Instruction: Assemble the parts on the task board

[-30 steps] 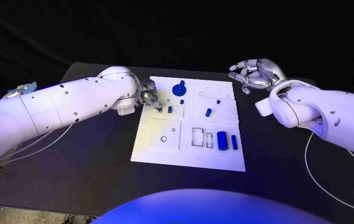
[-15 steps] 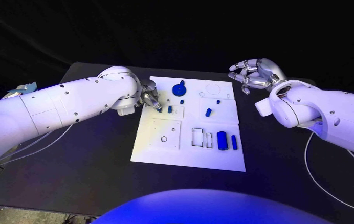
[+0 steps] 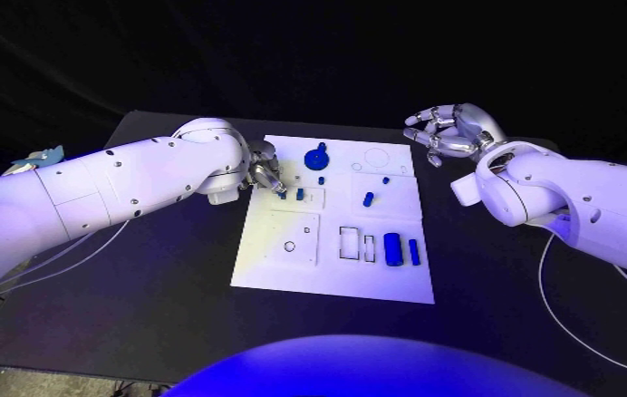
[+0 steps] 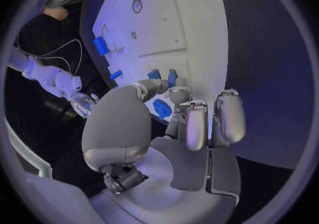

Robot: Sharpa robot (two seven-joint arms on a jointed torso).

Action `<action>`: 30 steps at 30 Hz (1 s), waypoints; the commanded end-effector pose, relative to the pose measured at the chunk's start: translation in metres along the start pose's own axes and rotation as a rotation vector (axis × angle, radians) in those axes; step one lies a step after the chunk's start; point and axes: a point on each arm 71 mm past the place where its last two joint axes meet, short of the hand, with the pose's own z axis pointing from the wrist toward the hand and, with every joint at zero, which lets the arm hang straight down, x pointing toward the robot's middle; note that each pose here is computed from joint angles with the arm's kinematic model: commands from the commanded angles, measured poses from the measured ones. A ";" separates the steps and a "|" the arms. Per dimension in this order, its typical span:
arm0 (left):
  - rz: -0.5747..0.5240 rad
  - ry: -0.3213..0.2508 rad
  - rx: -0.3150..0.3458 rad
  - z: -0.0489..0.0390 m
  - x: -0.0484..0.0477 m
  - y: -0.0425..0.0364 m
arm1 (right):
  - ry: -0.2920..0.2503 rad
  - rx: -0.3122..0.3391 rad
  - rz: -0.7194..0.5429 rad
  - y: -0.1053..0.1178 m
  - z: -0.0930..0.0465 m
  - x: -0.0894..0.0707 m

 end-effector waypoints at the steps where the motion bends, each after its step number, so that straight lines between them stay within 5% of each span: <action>1: -0.003 0.006 0.009 0.0003 0.0010 -0.0014 | 0.011 -0.013 -0.004 0.001 0.000 0.002; 30: 0.024 0.045 -0.008 0.0017 0.0042 -0.0019 | 0.013 -0.011 -0.004 0.000 0.000 0.002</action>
